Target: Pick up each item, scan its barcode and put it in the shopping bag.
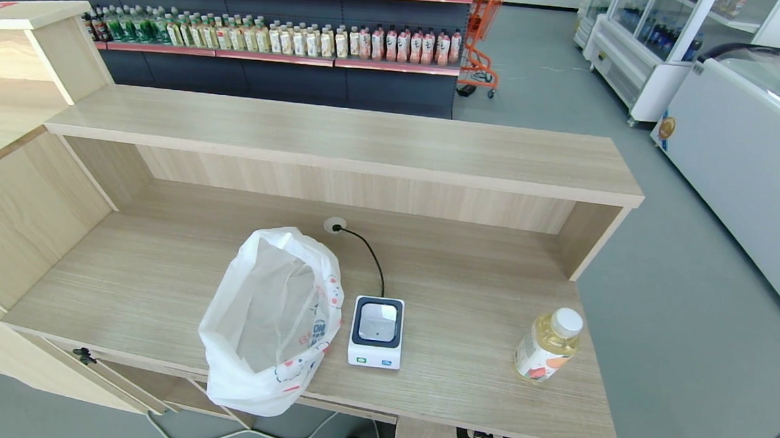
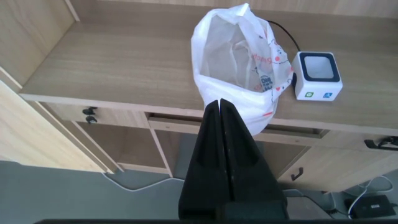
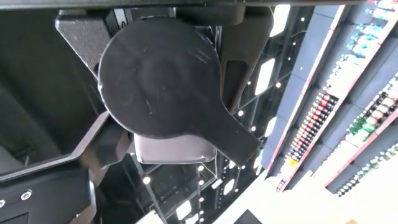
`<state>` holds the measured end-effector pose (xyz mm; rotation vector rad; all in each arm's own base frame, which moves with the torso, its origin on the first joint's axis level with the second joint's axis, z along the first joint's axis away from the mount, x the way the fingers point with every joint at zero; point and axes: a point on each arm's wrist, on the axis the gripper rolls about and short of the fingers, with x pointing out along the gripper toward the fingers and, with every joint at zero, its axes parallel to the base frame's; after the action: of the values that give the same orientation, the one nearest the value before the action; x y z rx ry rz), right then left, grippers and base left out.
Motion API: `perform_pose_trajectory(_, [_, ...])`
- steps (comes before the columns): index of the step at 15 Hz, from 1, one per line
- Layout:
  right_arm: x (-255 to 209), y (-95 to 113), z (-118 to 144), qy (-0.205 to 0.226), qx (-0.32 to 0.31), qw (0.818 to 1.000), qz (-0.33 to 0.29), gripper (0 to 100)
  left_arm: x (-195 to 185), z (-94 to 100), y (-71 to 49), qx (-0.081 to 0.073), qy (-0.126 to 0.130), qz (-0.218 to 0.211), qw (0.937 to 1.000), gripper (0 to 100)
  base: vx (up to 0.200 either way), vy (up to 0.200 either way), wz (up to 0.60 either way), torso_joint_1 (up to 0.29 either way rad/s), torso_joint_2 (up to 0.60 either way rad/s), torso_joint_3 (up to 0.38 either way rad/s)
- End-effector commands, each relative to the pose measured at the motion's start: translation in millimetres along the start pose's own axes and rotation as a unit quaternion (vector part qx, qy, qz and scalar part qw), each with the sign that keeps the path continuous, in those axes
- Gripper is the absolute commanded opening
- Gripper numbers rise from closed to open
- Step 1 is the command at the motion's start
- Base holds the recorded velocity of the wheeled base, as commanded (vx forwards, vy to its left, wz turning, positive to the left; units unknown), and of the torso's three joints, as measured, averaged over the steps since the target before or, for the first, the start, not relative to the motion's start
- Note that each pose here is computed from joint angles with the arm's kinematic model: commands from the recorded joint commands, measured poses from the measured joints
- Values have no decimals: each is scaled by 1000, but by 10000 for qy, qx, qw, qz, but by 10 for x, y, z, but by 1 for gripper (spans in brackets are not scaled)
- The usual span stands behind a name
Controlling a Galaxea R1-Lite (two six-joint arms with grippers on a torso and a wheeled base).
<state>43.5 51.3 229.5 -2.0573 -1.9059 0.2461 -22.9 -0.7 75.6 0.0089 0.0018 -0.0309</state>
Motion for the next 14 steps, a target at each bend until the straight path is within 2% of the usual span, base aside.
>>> perform_pose_trajectory(1, [2, -2, -2, -9, 13, 10000, -22, 0, 0, 4, 0, 1, -2, 1, 10000, 0, 0, 0, 0, 0, 0, 0])
perform_pose_trajectory(2, [4, -4, -15, 10, 147, 9999, -14, 0, 1, 0, 0, 1, 6, -7, 10000, 0, 0, 0, 0, 0, 0, 0])
perform_pose_trajectory(3, [15, 13, -91, 135, 774, 9968, 148, 0, 1, 0, 0, 1, 6, 1, 10000, 0, 0, 0, 0, 0, 0, 0])
perform_pose_trajectory(4, [53, 147, -186, 492, 2012, 9754, 756, 0, 1, 0, 0, 1, 6, 1, 10000, 0, 0, 0, 0, 0, 0, 0])
perform_pose_trajectory(5, [57, 320, -174, 1122, 3832, 9054, 1441, 0, 1, 0, 0, 1, 6, 1, 10000, 0, 0, 0, 0, 0, 0, 0])
perform_pose_trajectory(6, [33, 380, -198, 1865, 4890, 8342, 1740, 0, 1, 0, 0, 1, 6, 1, 10000, 0, 0, 0, 0, 0, 0, 0])
perform_pose_trajectory(7, [-74, 409, -237, 3180, 5472, 7449, 2112, 0, 0, 4, 0, 1, -2, 1, 10000, 0, 0, 0, 0, 0, 0, 0])
perform_pose_trajectory(8, [-101, 470, -165, 3665, 6340, 6499, 2035, 0, 1, 0, 0, 1, 6, 1, 10000, 0, 0, 0, 0, 0, 0, 0])
perform_pose_trajectory(9, [-98, 498, -178, 3867, 6769, 5976, 1876, 0, 1, 0, 0, 1, 6, -7, 10000, 0, 0, 0, 0, 0, 0, 0])
perform_pose_trajectory(10, [-57, 533, -298, 4193, 7425, 5040, 1376, 0, 1, 0, 0, 1, 6, 1, 10000, 0, 0, 0, 0, 0, 0, 0])
perform_pose_trajectory(11, [7, 641, -430, 4342, 7926, 4158, 1018, 0, 0, 3, 0, 1, 6, 1, 10000, 0, 0, 0, 0, 0, 0, 0])
perform_pose_trajectory(14, [54, 855, -295, 4602, 8749, 1320, 738, 0, 1, 0, 0, 1, 6, 1, 10000, 0, 0, 0, 0, 0, 0, 0])
